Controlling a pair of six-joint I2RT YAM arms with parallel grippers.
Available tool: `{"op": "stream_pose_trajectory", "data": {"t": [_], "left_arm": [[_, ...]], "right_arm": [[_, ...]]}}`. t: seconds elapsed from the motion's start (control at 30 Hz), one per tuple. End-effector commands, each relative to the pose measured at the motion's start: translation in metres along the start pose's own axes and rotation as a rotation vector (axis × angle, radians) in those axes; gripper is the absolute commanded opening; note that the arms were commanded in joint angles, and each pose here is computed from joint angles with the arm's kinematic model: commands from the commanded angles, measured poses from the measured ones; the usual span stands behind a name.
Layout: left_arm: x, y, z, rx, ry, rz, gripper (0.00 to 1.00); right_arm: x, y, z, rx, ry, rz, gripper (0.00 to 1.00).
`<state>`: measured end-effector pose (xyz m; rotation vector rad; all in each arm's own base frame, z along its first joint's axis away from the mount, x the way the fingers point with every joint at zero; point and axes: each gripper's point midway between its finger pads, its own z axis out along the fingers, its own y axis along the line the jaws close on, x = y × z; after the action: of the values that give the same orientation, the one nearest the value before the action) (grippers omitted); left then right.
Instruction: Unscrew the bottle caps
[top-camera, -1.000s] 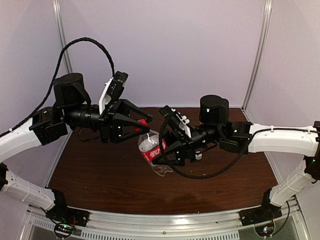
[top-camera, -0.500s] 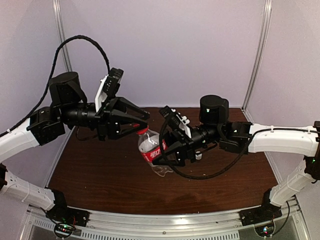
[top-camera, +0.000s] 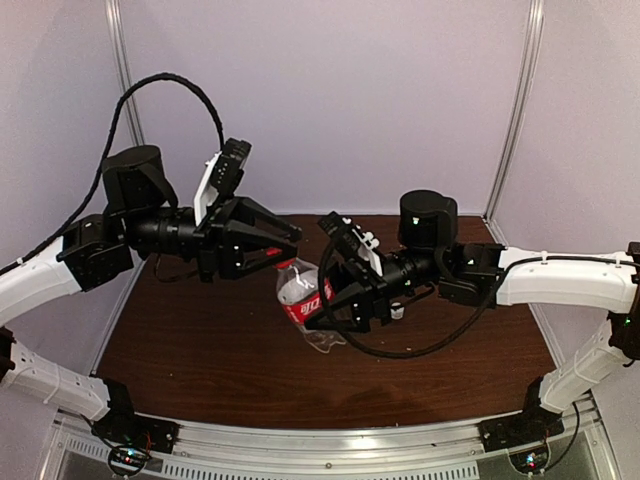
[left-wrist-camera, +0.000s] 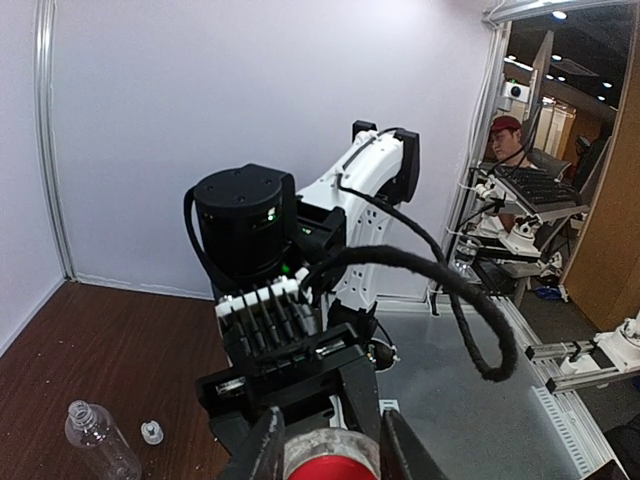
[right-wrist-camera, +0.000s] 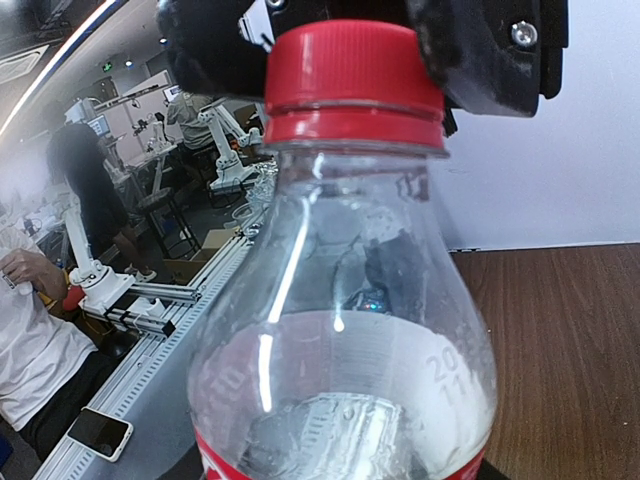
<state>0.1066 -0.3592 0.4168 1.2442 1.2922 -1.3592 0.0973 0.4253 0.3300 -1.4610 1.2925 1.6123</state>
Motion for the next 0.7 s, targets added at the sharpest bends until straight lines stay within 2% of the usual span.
{"op": "stream_pose_trajectory", "data": {"t": [0.0,0.17,0.3,0.43,0.57,0.67], "left_arm": [[-0.002,-0.001,0.004,0.028,-0.020,0.004,0.30],[-0.004,-0.001,0.003,0.021,-0.028,0.003,0.18],[-0.006,0.008,0.001,-0.038,-0.031,-0.018,0.00],[-0.004,0.038,-0.002,-0.211,-0.027,-0.100,0.00],[0.000,0.091,-0.018,-0.534,-0.074,-0.253,0.00],[0.004,0.116,-0.028,-0.700,-0.085,-0.303,0.00]], "right_arm": [[-0.019,0.004,-0.007,0.016,-0.040,-0.051,0.30],[-0.018,-0.004,-0.010,0.067,-0.039,-0.049,0.28],[-0.023,-0.022,-0.019,0.192,-0.058,-0.048,0.27],[-0.028,-0.055,-0.035,0.424,-0.067,-0.056,0.26],[-0.027,-0.091,-0.058,0.682,-0.078,-0.066,0.26],[-0.025,-0.111,-0.073,0.820,-0.091,-0.063,0.26]]}}
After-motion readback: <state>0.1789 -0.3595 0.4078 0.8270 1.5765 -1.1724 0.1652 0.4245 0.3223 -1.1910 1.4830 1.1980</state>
